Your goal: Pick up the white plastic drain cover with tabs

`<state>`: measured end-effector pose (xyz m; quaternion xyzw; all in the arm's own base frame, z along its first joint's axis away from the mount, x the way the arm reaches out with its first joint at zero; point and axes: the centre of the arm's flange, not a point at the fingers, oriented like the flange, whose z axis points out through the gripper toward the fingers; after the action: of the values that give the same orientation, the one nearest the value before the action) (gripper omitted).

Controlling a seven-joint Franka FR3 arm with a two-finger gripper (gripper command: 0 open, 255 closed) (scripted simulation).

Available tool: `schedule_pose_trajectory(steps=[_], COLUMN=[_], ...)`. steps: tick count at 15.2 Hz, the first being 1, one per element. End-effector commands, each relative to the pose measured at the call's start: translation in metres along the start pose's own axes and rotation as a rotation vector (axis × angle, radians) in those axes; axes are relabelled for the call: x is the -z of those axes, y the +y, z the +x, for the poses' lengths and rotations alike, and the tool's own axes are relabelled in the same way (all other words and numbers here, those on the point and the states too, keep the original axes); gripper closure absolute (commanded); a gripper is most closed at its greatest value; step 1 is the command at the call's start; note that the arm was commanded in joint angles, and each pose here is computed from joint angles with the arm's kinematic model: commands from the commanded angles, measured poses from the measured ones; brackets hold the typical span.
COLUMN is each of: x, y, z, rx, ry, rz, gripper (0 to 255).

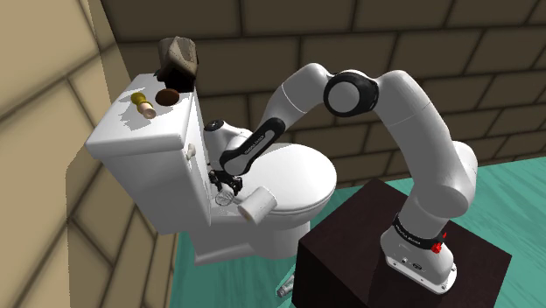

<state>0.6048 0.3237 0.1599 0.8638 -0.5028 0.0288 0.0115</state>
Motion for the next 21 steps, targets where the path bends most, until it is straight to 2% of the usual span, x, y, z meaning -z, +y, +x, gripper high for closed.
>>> schedule_pose_trajectory(steps=[1,9,21], x=[-0.002,-0.001,0.062], y=[0.0,0.0,-0.001], z=[0.0,0.0,0.003], rx=[0.0,0.0,0.0], ry=[0.0,0.0,0.0], rz=[0.0,0.0,0.0], gripper=[255,255,255])
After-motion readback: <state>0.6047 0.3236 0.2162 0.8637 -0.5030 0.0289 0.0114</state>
